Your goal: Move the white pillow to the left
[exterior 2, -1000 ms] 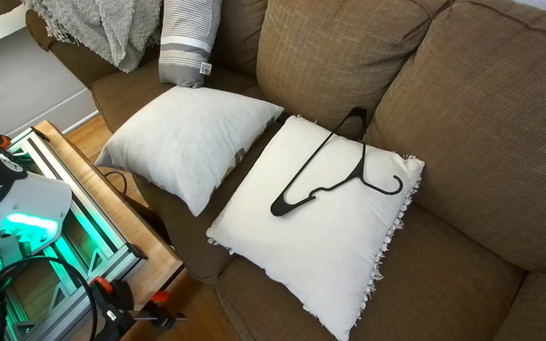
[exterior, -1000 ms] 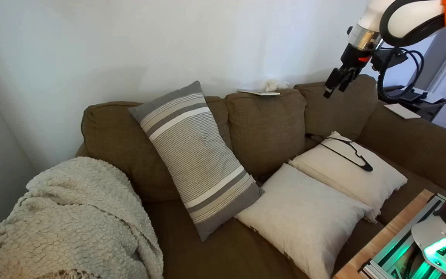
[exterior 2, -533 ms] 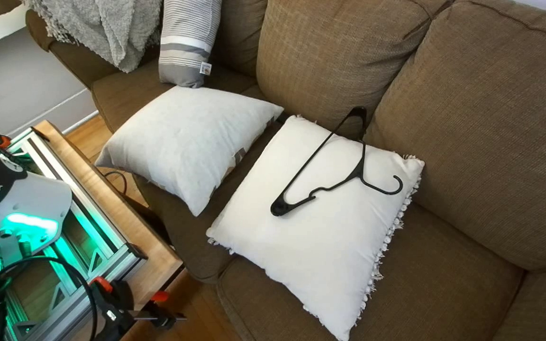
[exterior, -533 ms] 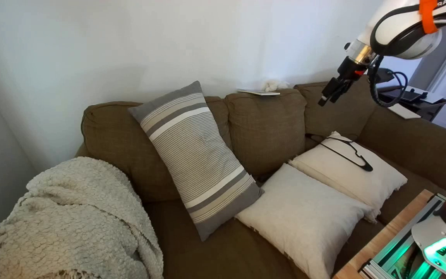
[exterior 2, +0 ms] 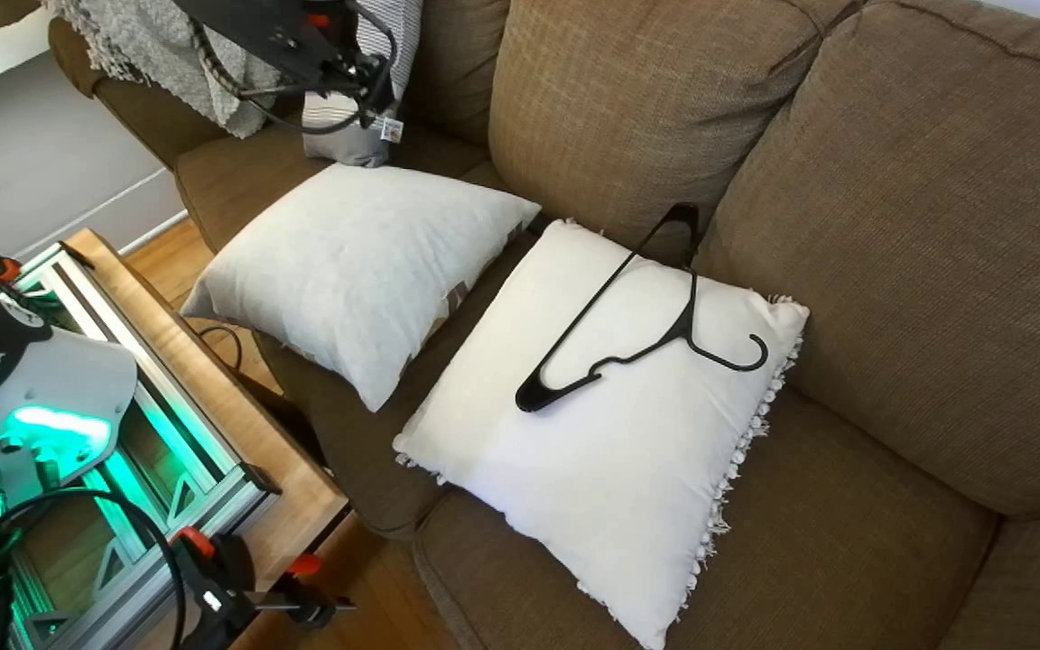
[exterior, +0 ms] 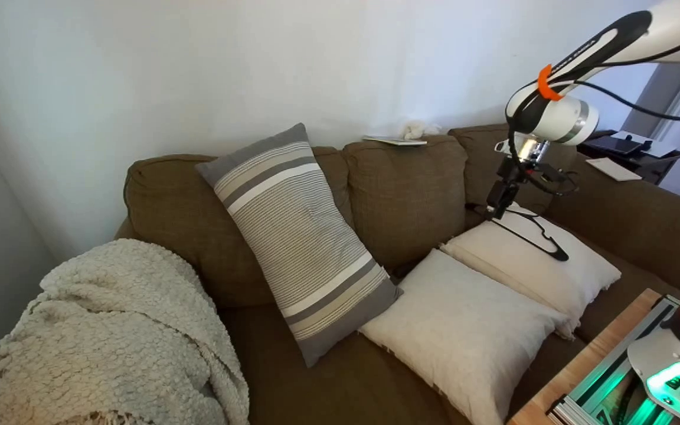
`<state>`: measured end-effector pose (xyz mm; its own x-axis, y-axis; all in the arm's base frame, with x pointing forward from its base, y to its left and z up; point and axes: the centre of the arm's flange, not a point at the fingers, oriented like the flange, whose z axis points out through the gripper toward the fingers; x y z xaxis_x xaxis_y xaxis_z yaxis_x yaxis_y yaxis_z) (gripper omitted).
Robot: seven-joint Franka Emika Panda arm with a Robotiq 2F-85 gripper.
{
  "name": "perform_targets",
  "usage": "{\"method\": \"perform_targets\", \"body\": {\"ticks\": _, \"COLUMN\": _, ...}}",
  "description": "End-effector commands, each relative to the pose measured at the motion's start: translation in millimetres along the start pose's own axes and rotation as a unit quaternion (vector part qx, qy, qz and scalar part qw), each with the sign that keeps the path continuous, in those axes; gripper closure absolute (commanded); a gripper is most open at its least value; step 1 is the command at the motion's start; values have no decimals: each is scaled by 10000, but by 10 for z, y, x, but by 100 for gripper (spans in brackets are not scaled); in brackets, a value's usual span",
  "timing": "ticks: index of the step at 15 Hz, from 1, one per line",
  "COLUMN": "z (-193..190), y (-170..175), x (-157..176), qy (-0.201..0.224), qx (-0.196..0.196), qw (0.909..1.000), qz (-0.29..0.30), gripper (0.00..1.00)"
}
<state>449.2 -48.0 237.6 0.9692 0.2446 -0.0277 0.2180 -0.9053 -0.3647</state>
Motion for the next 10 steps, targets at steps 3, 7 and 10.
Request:
{"method": "perform_targets", "body": {"ticks": 3, "z": 365, "y": 336, "x": 136, "qy": -643, "qx": 343, "qw": 9971, "qz": 203, "gripper": 0}}
{"method": "perform_targets", "body": {"ticks": 7, "z": 517, "y": 501, "x": 257, "qy": -808, "qx": 421, "qw": 9955, "qz": 271, "gripper": 0}}
{"method": "perform_targets", "body": {"ticks": 10, "z": 502, "y": 478, "x": 276, "qy": -793, "qx": 420, "qw": 9957, "qz": 248, "gripper": 0}}
